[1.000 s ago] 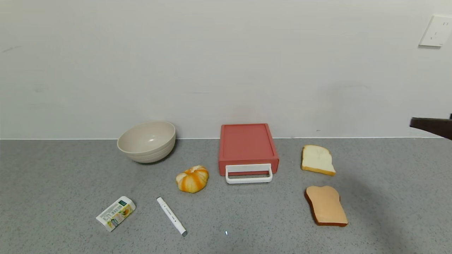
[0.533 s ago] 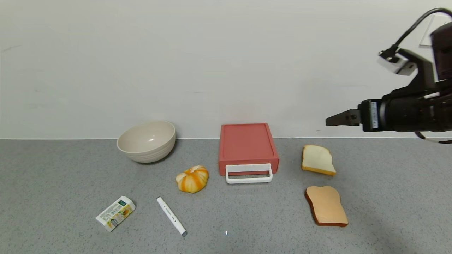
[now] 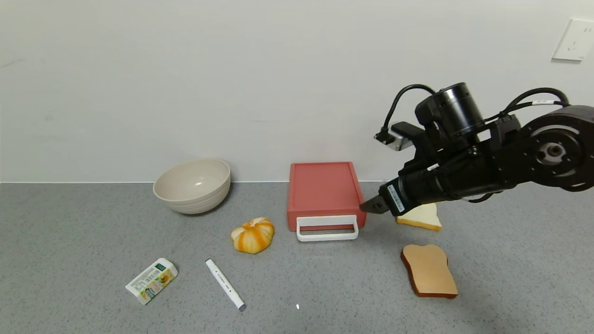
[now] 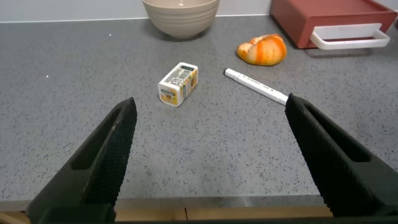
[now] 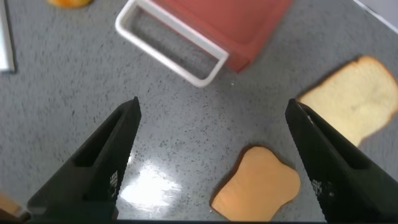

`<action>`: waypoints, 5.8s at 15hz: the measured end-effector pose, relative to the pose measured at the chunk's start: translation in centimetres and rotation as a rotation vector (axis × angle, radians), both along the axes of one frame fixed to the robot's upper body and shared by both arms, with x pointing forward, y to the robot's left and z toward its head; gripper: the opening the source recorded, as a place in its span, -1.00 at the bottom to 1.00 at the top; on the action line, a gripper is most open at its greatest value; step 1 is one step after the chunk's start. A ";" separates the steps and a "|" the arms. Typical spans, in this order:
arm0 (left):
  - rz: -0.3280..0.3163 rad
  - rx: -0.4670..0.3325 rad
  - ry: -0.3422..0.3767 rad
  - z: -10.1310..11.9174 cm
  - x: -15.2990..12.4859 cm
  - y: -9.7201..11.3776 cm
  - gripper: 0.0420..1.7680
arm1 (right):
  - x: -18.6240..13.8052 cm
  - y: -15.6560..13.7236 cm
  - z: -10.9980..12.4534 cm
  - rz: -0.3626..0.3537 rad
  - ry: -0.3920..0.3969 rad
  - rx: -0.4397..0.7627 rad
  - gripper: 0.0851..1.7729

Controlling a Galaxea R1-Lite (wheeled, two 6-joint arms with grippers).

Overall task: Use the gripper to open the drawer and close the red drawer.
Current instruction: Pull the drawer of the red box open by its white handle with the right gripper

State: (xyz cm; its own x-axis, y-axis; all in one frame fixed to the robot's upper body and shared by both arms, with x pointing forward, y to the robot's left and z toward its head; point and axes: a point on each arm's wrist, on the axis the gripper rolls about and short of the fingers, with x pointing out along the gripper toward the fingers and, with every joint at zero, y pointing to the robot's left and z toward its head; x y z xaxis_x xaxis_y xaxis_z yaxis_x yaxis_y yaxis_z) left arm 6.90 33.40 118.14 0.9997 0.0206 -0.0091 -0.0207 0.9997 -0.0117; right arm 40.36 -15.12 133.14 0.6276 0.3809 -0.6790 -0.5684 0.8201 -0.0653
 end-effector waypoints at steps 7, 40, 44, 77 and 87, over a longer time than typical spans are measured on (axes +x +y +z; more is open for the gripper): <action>0.000 0.000 0.000 0.0 0.0 0.0 0.95 | 1.0 3.4 -2.9 0.238 0.021 -0.086 0.93; 0.000 0.000 0.000 0.0 0.0 0.0 0.95 | 5.8 12.7 -11.8 0.345 0.100 -0.065 0.93; 0.000 0.000 0.000 0.0 0.0 0.0 0.95 | 6.3 12.8 -12.4 0.340 0.077 -0.051 0.93; 0.000 0.000 0.000 0.0 0.0 0.0 0.95 | -0.6 14.4 -13.3 0.103 0.506 -0.026 0.93; 0.000 0.000 0.000 0.0 0.0 0.0 0.95 | -3.5 15.0 -13.2 0.078 0.569 -0.033 0.93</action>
State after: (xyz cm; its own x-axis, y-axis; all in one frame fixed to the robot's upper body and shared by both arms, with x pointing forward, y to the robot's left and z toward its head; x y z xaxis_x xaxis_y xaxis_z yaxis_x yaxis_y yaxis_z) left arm 6.90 33.40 118.14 0.9997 0.0211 -0.0091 -0.0212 0.9997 -0.0117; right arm 36.86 -0.12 119.97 0.1304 0.3846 -0.9138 -0.5801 0.7771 0.2443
